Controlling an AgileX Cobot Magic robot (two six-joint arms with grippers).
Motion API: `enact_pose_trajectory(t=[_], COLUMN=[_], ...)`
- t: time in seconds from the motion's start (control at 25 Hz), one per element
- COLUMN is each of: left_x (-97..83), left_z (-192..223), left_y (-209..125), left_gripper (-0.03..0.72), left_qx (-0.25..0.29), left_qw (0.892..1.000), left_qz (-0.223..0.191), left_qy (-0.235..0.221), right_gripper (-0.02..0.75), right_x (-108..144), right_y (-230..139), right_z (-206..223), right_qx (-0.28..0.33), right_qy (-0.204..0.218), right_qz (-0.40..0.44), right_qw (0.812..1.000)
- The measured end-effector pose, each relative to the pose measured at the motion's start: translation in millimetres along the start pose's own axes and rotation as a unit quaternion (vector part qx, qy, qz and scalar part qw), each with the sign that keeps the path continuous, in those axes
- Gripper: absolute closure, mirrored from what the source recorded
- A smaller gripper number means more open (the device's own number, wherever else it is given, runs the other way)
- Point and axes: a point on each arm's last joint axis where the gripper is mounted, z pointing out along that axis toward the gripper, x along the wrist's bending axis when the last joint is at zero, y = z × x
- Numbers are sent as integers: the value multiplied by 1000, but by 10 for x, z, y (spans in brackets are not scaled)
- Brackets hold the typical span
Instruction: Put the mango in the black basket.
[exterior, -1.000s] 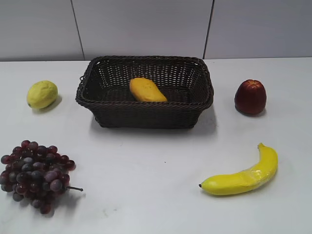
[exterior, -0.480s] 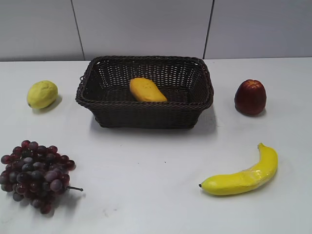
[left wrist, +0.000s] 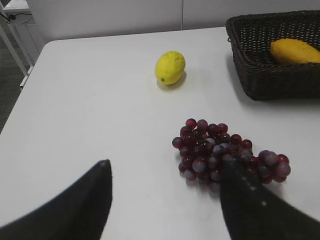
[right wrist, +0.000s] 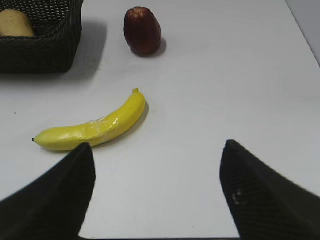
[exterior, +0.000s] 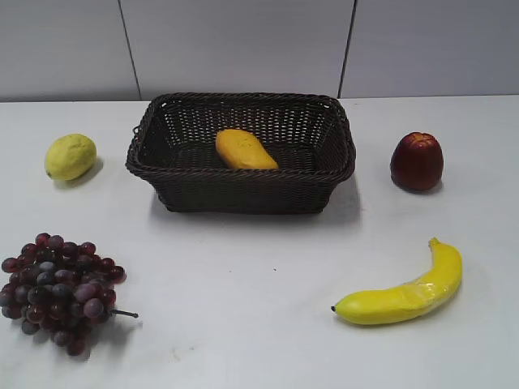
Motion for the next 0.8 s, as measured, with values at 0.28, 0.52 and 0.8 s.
enact_pose_trajectory(t=[0.28,0.52,0.8], left_x=[0,0,0], left_z=[0,0,0], left_y=[1,1,1], left_gripper=[169,169,169], left_qx=[0,0,0], left_qw=[1000,1000,1000], left_qz=[0,0,0], left_qy=[0,0,0], right_gripper=[144,144,145], right_x=[-2,-2,-2], right_y=[-36,-36,-36], right_z=[-45,-45,-45], right_qx=[-17,-17,-17], right_qy=[1,1,1], right_qz=[0,0,0], right_qw=[1000,1000,1000])
